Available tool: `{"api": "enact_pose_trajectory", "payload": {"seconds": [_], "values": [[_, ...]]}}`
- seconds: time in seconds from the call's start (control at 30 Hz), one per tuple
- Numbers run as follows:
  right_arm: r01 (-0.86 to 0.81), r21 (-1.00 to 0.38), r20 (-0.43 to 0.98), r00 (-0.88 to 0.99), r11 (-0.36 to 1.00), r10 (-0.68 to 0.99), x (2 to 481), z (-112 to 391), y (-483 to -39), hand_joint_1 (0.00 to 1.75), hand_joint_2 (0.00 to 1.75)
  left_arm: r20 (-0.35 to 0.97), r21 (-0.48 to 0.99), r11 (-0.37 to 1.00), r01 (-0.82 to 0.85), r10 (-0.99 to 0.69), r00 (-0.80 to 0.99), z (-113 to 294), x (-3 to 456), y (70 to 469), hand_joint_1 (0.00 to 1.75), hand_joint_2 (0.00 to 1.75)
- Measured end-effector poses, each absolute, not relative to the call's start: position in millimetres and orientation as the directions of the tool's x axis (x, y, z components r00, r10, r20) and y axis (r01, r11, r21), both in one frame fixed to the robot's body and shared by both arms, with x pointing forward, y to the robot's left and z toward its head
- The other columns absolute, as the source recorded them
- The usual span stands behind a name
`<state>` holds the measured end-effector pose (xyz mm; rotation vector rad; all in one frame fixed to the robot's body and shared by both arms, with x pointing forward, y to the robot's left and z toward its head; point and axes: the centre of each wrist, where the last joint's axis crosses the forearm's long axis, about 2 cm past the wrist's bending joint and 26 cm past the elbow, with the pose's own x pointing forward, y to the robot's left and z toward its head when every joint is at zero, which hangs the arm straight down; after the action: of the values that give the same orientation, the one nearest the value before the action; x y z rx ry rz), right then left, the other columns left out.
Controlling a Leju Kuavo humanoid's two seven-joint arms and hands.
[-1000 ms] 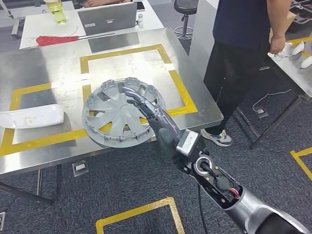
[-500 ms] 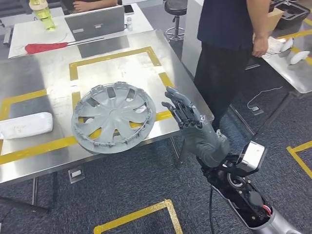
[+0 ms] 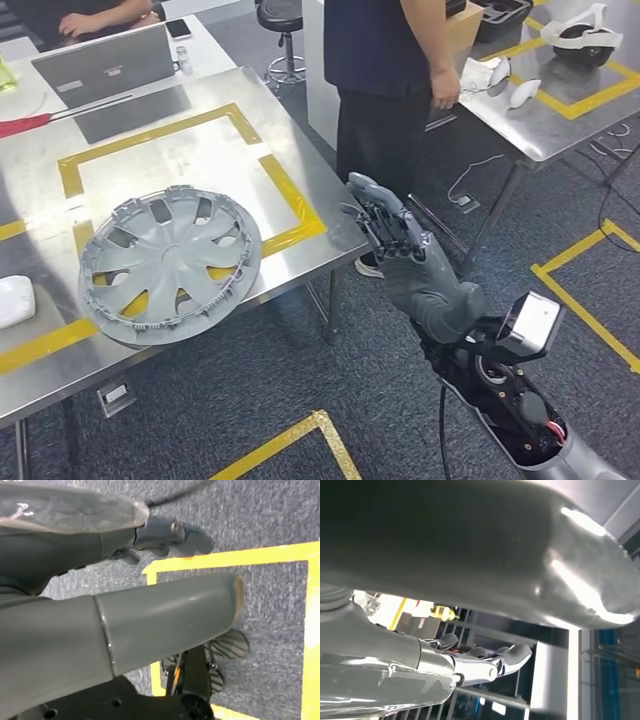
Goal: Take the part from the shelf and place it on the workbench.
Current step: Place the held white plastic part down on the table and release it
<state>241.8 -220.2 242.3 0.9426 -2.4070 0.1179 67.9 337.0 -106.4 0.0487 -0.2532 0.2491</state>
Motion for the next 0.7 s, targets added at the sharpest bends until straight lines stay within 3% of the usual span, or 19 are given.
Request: {"api": "enact_pose_trajectory", "payload": {"seconds": [0.7], "values": [[-0.614,0.130,0.521,-0.626,0.778,-0.581,242,242,-231,0.00,0.00,0.254,0.011,0.972,-0.235,0.225,0.941,-107,68,335,0.00,0.00]]}}
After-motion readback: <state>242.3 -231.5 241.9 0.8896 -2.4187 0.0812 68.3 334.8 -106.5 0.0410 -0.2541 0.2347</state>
